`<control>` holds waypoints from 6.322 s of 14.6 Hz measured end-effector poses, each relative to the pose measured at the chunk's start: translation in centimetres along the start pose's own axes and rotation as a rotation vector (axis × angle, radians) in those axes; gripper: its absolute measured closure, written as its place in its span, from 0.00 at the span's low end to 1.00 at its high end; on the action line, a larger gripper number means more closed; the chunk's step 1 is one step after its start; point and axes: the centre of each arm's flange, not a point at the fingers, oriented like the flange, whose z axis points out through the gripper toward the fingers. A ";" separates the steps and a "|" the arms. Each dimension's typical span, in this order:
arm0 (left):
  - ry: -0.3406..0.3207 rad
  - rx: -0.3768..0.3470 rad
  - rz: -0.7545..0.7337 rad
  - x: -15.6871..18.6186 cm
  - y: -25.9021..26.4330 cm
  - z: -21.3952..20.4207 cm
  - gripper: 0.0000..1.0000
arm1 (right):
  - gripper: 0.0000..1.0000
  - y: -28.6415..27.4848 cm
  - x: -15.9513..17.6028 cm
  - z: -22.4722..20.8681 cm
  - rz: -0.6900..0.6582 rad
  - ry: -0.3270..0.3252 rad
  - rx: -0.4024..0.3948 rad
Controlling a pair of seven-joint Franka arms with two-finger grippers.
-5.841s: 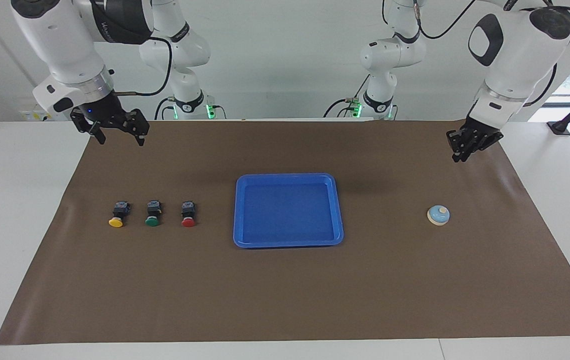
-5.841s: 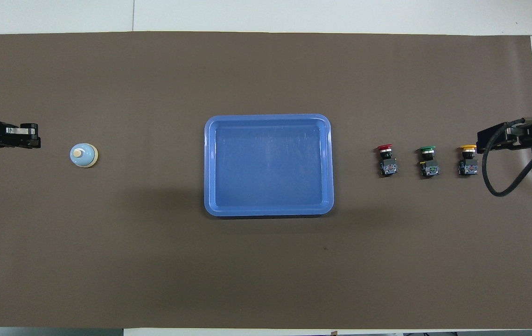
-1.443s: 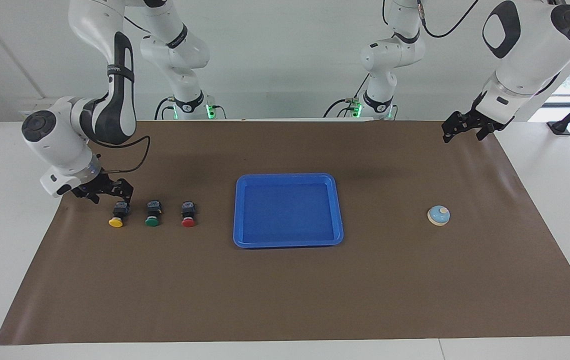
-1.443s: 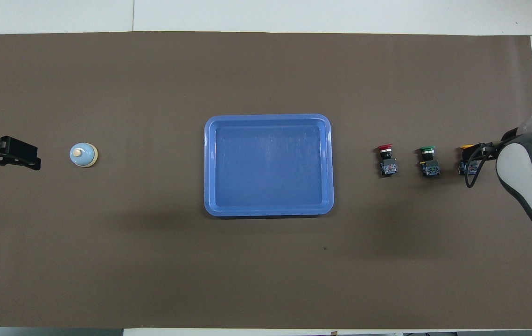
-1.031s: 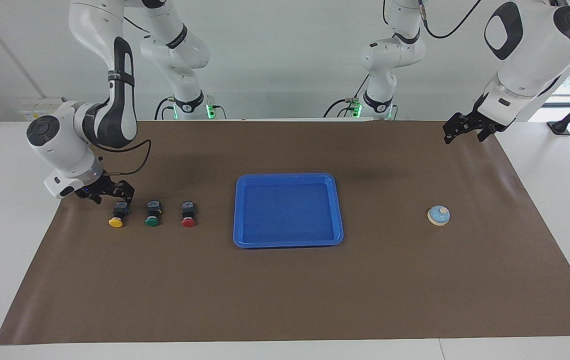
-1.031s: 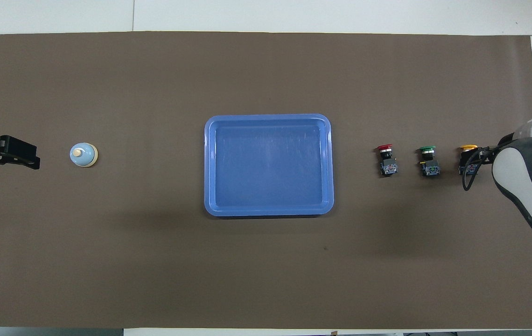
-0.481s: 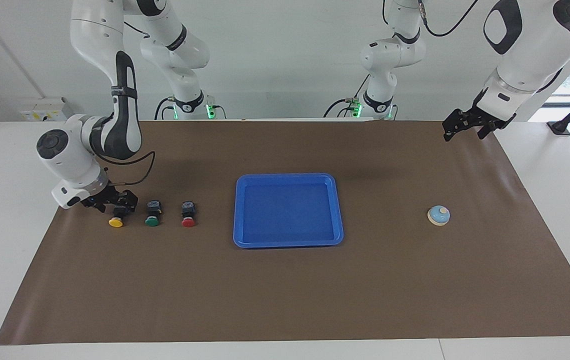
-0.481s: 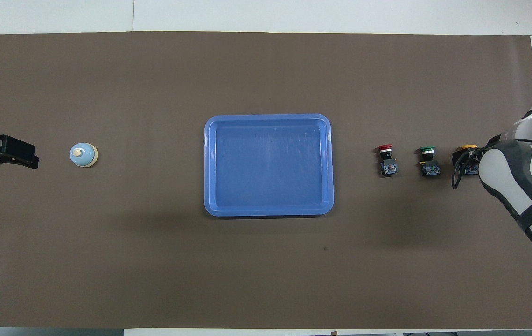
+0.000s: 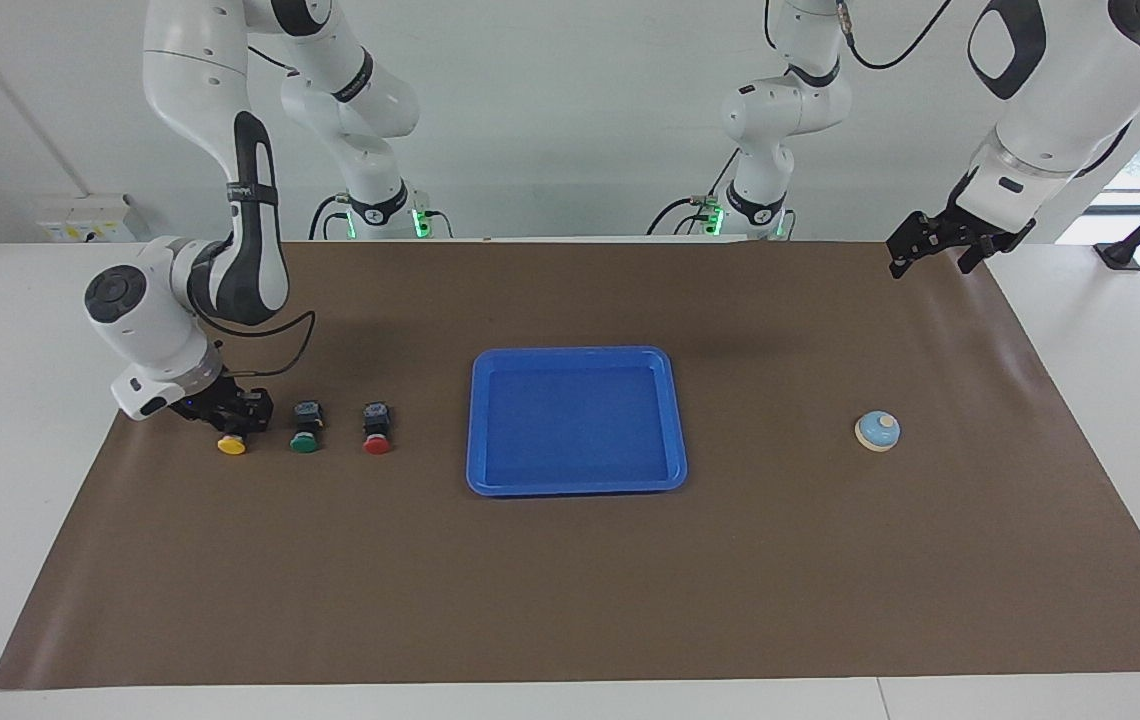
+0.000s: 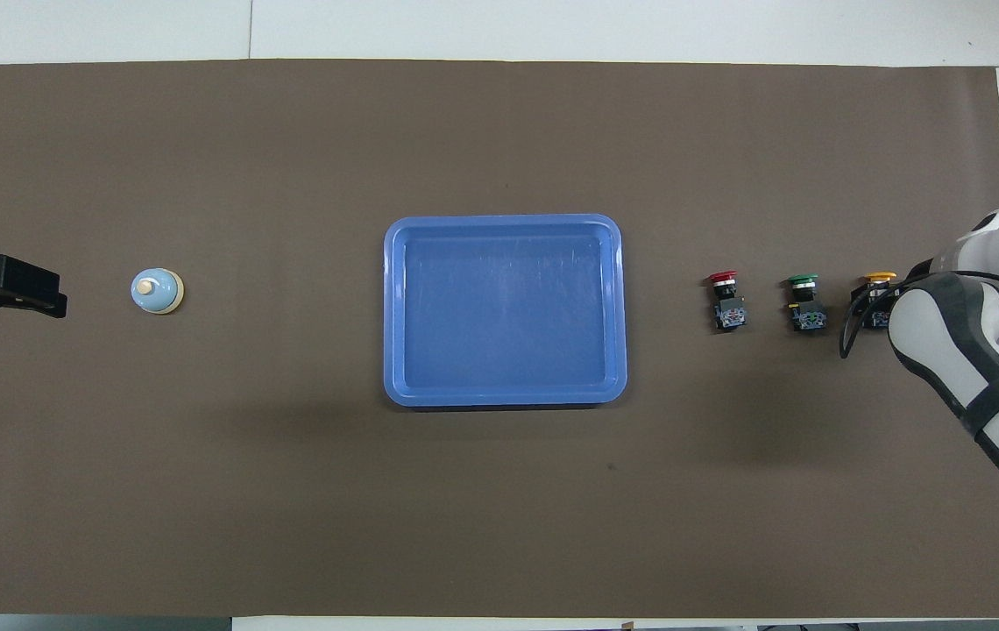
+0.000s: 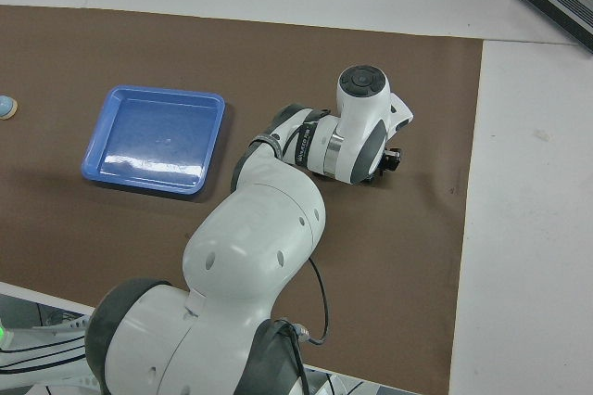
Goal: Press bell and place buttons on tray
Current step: 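Grasp the yellow-capped button with the right gripper, then carry the yellow button into the blue tray and release it, then return the right gripper and grasp the green-capped button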
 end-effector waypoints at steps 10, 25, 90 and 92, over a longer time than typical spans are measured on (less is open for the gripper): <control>0.001 0.000 -0.001 0.0 0.0 -0.1 0.00 | 0.57 -13.7 3.7 -11.4 -0.006 0.043 -0.002; 0.001 0.000 -0.001 -0.1 0.0 -0.1 0.00 | 0.57 -41.6 1.0 -5.2 0.171 -0.066 0.040; 0.001 0.000 -0.001 -0.1 0.0 -0.1 0.00 | 0.35 -10.9 0.5 -0.6 -0.104 -0.048 0.025; 0.001 0.000 -0.001 -0.1 0.0 -0.1 0.00 | 0.56 -10.9 0.5 -0.6 -0.125 -0.047 0.026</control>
